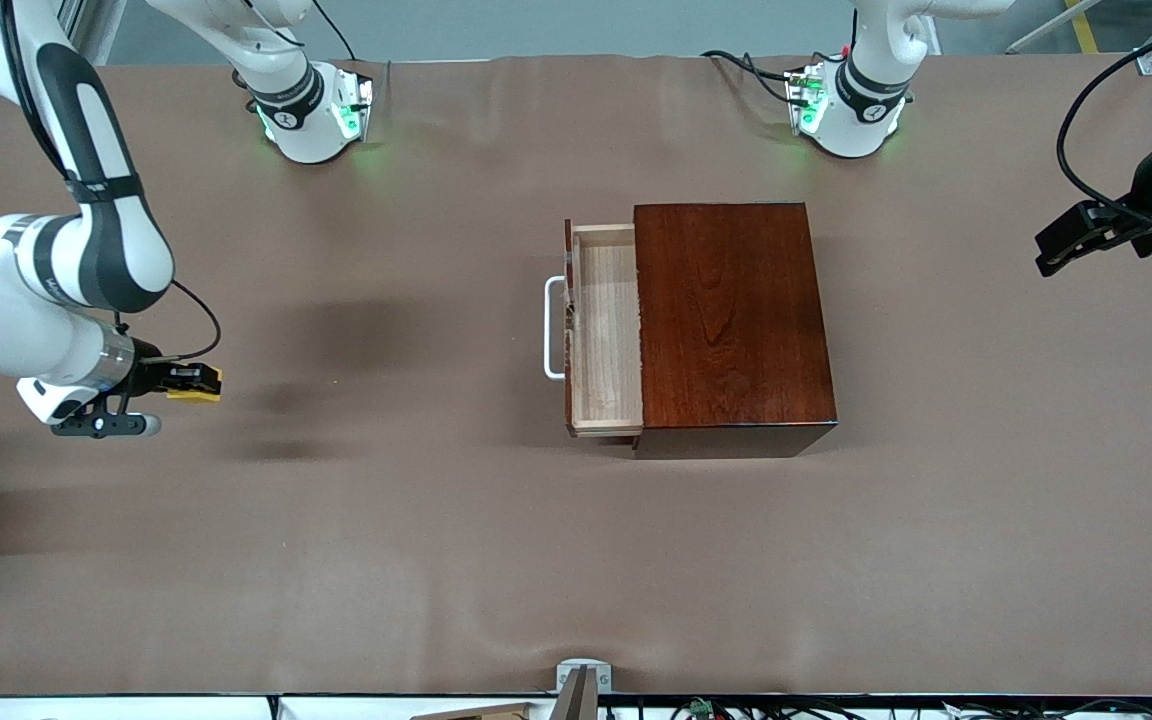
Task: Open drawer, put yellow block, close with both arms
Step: 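Carry the yellow cube with the right gripper over the open drawer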
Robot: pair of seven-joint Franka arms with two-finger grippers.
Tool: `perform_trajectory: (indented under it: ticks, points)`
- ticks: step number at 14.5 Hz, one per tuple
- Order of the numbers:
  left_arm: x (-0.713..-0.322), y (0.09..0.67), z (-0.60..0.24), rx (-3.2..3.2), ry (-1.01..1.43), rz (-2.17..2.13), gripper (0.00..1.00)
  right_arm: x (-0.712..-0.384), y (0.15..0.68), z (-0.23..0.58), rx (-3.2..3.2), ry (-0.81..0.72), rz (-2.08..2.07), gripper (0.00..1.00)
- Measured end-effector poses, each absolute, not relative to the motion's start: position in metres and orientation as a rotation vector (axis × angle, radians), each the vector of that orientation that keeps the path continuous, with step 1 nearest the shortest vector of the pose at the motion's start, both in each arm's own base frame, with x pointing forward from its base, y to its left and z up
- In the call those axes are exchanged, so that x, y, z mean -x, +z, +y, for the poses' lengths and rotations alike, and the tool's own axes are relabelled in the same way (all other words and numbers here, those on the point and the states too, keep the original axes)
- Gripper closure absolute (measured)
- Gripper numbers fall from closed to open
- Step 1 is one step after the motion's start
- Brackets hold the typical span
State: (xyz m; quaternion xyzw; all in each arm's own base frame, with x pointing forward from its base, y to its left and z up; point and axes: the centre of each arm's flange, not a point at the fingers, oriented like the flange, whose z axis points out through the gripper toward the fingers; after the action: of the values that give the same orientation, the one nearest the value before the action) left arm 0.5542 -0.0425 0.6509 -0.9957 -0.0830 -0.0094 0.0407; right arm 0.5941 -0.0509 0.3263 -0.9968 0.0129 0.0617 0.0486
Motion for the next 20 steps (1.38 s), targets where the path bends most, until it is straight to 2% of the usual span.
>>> perform_trajectory:
  ticks: [6, 13, 20]
  points:
    - [-0.554, 0.651, -0.043, 3.050, -0.028, -0.250, 0.00, -0.598, 0.367, -0.031, 2.981, 0.275, 0.218, 0.44]
    - [-0.554, 0.651, -0.043, 3.050, -0.027, -0.246, 0.00, -0.587, 0.414, 0.084, 2.977, 0.328, 0.610, 0.44]
    - [-0.554, 0.650, -0.045, 3.050, -0.025, -0.241, 0.00, -0.576, 0.437, 0.173, 2.855, 0.347, 0.954, 0.44]
